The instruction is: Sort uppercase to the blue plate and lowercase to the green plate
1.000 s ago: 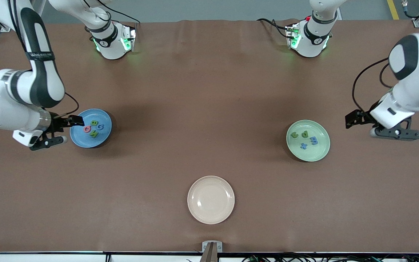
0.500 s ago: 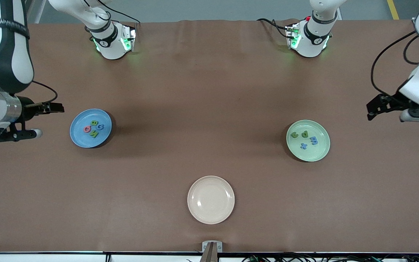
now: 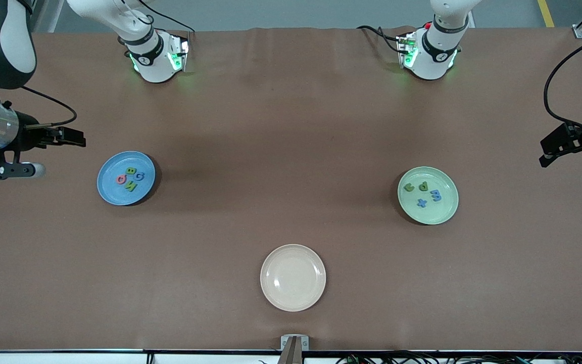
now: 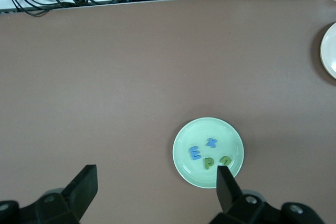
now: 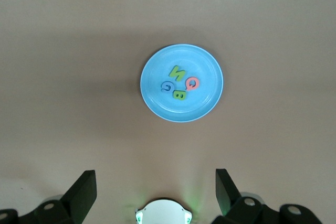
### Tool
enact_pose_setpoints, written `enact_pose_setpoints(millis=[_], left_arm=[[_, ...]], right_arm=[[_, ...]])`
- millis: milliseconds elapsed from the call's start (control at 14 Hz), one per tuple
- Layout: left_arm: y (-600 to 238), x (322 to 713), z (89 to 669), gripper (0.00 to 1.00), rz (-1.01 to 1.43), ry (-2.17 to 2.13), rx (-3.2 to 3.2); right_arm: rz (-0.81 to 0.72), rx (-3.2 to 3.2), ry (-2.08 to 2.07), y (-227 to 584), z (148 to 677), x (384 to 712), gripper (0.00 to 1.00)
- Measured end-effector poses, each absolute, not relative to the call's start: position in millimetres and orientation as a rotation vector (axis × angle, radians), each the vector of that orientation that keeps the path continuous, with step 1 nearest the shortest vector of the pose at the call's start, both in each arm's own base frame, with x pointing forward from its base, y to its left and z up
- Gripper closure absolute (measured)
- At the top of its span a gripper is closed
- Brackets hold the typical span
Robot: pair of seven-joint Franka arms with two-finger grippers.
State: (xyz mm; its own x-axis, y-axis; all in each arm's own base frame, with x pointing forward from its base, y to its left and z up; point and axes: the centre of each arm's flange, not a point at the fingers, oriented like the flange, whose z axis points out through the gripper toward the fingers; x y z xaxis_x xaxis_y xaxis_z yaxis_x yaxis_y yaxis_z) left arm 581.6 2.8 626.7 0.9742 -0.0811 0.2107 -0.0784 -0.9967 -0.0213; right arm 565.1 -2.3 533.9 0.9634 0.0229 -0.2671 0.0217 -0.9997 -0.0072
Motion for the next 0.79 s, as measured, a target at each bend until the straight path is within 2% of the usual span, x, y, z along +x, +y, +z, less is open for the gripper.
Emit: enact_pose_setpoints(millis=[786], left_arm=[[16,578,627,0.0,-0.284,0.071,-3.153]], right_arm=[[0.332,-3.116,0.062,-36,557,569,0.0]])
